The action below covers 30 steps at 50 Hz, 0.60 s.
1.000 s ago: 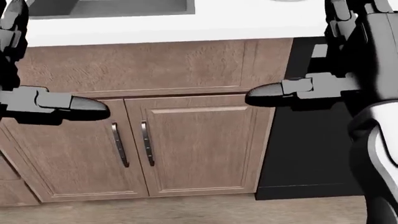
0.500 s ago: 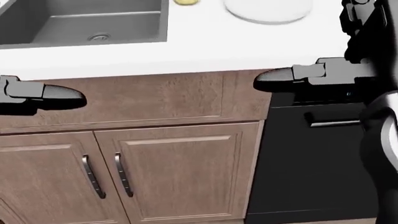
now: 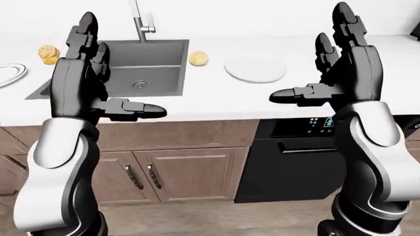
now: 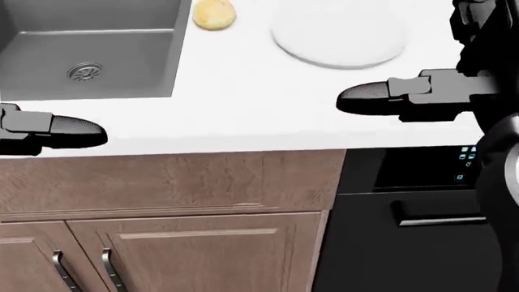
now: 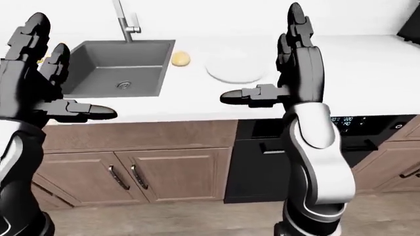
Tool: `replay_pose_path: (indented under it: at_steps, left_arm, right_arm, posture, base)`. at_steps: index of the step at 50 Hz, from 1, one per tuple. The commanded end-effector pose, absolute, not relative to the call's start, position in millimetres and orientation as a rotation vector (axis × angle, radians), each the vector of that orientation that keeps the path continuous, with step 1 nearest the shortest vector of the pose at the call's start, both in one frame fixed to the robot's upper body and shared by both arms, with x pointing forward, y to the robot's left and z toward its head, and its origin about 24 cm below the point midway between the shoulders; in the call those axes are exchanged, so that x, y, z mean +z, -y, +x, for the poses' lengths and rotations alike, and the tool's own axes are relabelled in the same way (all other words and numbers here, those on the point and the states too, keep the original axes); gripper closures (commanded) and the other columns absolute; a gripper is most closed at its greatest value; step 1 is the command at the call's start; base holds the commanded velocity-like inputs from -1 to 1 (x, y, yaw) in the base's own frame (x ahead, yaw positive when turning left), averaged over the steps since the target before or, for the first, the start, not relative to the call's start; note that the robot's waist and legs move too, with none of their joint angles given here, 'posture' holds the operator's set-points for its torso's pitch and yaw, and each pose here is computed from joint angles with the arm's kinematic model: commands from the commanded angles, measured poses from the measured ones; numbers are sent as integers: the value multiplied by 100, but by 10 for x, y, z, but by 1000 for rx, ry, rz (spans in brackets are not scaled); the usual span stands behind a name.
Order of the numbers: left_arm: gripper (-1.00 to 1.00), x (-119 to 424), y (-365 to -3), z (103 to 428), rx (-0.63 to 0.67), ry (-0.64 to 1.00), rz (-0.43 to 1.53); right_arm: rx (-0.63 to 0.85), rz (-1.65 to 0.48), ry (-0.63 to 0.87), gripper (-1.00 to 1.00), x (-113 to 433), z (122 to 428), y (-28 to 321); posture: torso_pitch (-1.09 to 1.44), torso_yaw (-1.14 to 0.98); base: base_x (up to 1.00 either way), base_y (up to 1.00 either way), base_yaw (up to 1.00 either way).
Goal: Place the pastries on the plates.
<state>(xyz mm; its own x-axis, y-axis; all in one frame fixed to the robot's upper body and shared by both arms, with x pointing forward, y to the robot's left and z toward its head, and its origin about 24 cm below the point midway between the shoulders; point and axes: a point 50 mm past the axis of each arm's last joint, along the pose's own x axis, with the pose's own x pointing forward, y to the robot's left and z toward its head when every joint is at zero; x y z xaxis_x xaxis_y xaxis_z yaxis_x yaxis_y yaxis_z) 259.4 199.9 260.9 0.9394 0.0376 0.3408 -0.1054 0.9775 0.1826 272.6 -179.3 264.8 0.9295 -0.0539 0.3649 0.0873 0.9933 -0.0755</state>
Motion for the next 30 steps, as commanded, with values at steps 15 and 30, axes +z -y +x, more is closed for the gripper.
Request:
replay_pose_path:
  at_steps: [15, 30]
  left_arm:
    - [-100, 2758, -2045, 2509, 114, 427, 232]
    - [-100, 2769, -2068, 2488, 122, 430, 235]
  right_arm:
    - [-67, -111, 470, -100, 2811, 2656, 1753]
    - [-56, -110, 464, -100, 2814, 2666, 1745]
  posture:
    - [0, 0]
    - [0, 0]
  base:
    - [9, -17, 0]
    - [16, -11, 0]
